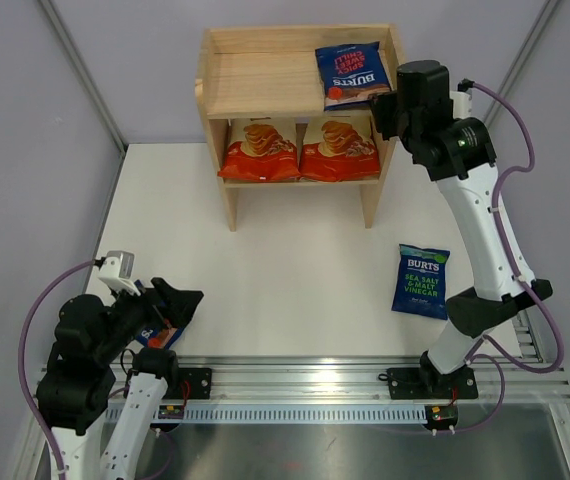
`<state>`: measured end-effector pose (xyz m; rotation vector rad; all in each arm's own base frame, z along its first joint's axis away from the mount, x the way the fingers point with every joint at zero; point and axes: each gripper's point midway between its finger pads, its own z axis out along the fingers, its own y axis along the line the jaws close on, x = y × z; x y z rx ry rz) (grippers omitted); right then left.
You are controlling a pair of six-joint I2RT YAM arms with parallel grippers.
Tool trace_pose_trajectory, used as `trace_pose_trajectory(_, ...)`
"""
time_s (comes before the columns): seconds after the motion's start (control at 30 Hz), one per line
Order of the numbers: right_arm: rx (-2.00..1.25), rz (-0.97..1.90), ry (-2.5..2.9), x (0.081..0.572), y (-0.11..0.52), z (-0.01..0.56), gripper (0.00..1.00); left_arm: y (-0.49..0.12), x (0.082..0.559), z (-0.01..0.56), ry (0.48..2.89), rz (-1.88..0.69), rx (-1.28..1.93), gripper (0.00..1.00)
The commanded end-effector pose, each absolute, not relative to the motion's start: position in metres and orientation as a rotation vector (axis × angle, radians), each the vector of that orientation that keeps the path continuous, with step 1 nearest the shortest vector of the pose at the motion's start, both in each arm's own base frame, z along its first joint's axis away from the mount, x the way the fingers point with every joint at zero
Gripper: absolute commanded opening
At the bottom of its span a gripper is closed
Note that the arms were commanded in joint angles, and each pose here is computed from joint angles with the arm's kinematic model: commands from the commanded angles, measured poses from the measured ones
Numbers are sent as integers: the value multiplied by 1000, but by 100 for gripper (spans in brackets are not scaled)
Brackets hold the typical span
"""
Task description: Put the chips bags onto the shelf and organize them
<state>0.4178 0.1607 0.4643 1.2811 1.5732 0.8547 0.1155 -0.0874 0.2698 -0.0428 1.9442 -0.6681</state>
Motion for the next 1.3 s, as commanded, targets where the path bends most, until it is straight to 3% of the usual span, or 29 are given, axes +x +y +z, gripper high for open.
trace_pose_trajectory(0.0,1296,888,1488,430,156,482,26,-88,111,275,1919,-661,-3,97)
trace_pose_trajectory(0.23,1241,881,1496,412,149,490,46,-94,114,269,1936,-697,20,97)
trace_pose_trajectory(0.5,1107,918,1510,387,146,506,62,-103,113,279,1907,-761,40,97)
trace_pose_trajectory(0.6,946,896,1531,369,143,520,72,-116,113,276,1908,-861,68,98)
trace_pose_trajectory(0.63,877,932,1491,348,138,540,81,-125,114,272,1898,-924,100,99)
trace_pose_trajectory(0.7,726,871,1557,336,140,515,91,-132,116,268,1898,-986,94,99)
trace_pose_trajectory(0.73,637,947,1464,298,130,542,95,-137,118,271,1872,-1017,120,99)
trace_pose_trajectory(0.77,587,879,1544,297,131,502,99,-139,121,263,1887,-1036,112,99)
trace_pose_trajectory(0.83,522,825,1554,259,112,487,100,-143,125,263,1874,-1074,118,99)
trace_pose_trajectory(1.07,336,183,2101,230,61,294,99,-146,138,246,1906,-1097,99,99)
trace_pose_trajectory(1.27,525,-16,2110,240,22,236,100,-139,141,226,1992,-1006,110,99)
